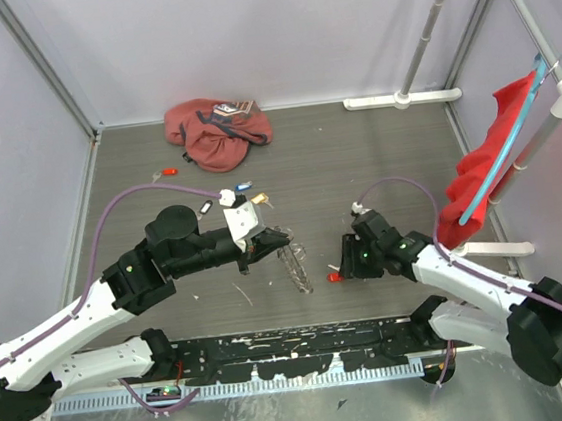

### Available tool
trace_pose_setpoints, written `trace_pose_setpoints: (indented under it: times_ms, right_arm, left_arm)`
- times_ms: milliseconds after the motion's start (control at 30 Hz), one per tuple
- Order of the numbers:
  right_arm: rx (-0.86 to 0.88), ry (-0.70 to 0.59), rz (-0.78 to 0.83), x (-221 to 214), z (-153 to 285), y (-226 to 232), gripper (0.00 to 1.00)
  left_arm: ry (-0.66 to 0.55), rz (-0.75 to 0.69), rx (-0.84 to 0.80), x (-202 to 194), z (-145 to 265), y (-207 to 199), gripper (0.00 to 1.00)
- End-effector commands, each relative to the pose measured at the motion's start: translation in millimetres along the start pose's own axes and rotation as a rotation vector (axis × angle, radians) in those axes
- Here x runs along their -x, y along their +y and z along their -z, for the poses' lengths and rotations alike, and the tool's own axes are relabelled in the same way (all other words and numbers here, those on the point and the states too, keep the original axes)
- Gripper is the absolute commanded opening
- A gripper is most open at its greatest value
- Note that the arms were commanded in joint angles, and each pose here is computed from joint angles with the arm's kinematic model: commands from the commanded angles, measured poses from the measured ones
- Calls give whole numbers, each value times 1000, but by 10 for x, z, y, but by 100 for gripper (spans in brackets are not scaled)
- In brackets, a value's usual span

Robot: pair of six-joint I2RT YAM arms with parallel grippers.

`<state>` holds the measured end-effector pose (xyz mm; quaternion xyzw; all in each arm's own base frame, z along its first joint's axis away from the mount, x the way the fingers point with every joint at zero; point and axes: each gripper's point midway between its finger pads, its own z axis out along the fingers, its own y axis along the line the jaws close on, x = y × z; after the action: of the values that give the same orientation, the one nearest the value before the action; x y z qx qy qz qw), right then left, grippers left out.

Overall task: Put the keys on the keyring
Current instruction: Pick up the key from the center of the board.

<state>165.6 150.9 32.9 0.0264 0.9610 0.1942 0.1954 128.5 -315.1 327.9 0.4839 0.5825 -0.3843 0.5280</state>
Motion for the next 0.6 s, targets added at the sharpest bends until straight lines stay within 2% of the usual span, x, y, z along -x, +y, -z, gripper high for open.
trace_pose_setpoints:
  times_ms: [0,167,300,567]
  right_arm:
    - [-127,-135,52,231,162,158,50]
    - [-244,-185,63,264,108,209,49]
    - [-366,-177,94,201,64,145,48]
    - [-371,-161,108,134,-23,206,47]
  left_arm:
    - [-114,-20,7,378,55,22,0]
    - [-120,-22,36,392,124,54,0]
    - [-116,-27,41,385,157,58,0]
    - [-112,-29,40,369,167,53,0]
